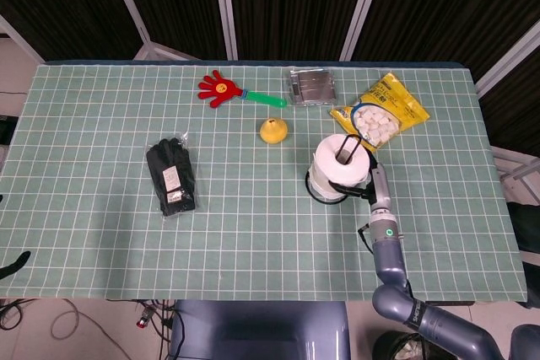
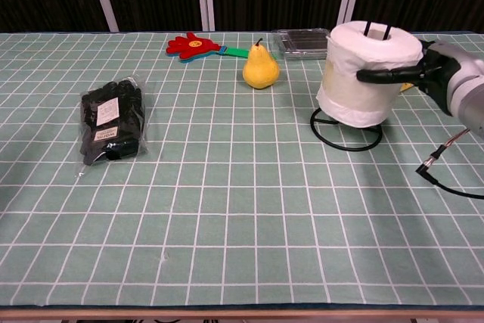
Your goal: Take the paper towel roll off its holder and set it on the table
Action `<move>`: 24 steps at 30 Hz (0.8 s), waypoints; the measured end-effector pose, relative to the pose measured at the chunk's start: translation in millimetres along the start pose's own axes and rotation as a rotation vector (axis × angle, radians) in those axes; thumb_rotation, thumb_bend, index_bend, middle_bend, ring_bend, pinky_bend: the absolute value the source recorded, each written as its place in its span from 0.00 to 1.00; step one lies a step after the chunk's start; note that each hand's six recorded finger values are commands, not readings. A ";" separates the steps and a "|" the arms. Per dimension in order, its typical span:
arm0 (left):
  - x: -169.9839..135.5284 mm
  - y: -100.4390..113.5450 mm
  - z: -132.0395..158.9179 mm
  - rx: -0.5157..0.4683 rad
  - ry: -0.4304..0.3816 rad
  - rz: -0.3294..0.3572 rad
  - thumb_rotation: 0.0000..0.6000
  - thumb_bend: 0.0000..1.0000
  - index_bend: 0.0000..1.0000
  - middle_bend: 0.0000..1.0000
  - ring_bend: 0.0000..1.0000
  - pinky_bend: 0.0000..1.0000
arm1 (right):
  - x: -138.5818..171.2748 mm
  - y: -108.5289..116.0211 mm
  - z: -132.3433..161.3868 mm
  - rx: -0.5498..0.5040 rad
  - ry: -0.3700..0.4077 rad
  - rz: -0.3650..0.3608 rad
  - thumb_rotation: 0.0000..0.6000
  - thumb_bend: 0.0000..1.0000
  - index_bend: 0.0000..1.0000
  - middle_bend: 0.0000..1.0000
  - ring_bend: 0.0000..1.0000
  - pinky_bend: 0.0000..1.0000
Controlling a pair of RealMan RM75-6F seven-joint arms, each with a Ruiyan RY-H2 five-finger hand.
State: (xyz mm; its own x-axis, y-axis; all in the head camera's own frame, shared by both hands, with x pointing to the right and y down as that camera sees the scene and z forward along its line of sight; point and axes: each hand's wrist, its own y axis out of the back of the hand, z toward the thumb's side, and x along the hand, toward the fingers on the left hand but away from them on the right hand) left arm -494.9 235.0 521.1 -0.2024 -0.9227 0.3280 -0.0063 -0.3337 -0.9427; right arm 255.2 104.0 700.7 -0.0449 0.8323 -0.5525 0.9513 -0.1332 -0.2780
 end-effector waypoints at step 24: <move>-3.5 0.7 4.0 0.001 -0.008 0.007 1.00 0.12 0.13 0.00 0.00 0.00 | 28.4 139.1 190.9 0.183 0.268 -0.146 1.00 0.00 0.26 0.26 0.21 0.00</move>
State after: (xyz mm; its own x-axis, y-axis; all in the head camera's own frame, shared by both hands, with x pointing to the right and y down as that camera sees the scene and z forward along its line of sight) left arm -490.3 237.2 519.5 -0.1947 -0.9264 0.3222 -0.0045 -0.3276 -0.9448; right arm 328.0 6.4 496.3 -0.0716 0.9579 -0.2780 0.8694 -0.0767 -0.4881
